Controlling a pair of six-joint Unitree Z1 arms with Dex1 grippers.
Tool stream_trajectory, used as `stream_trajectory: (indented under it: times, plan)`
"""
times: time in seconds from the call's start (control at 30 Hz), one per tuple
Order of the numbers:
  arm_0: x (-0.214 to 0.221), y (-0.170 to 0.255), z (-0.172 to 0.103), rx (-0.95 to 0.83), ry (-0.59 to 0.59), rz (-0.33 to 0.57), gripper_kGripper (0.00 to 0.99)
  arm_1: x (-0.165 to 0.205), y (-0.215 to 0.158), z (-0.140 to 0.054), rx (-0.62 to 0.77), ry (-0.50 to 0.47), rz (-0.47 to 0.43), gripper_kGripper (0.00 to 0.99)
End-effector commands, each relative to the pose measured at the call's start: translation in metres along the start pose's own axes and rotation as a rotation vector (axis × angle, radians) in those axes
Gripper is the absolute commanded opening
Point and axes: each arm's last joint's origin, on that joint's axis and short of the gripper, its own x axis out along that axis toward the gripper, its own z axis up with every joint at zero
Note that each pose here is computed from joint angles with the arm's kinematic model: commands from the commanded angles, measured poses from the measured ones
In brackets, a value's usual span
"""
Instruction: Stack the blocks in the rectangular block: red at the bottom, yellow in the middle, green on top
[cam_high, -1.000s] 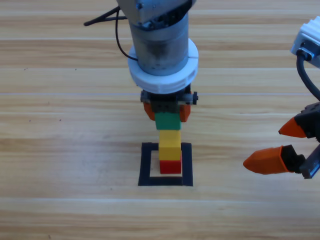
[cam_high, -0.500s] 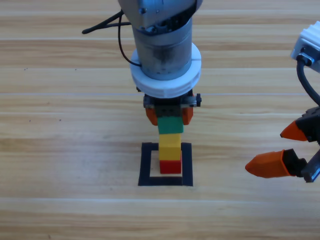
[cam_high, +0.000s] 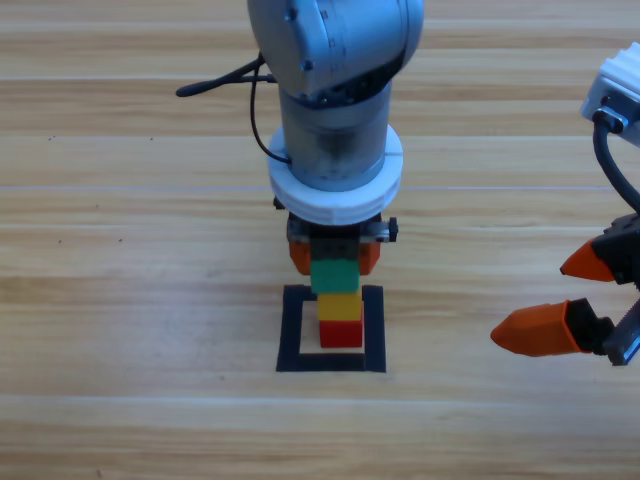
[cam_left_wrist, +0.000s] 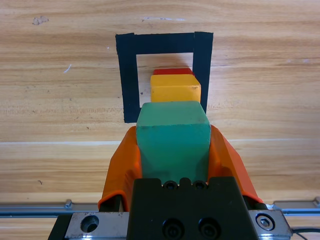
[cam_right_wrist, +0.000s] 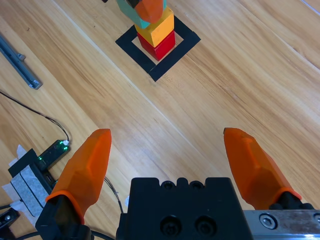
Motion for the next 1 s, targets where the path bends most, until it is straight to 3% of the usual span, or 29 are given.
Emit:
stream_trajectory:
  times: [0.03,1.0]
  plan:
    - [0.025,-0.01,-0.008,0.019,0.02,0.061,0.121,0.011,-0.006,-0.004,0.012,0.02,-0.019,0.99]
    - [0.037,-0.02,-0.005,0.046,0.017,0.066,0.138,0.013,-0.006,-0.005,0.011,0.028,-0.017,0.99]
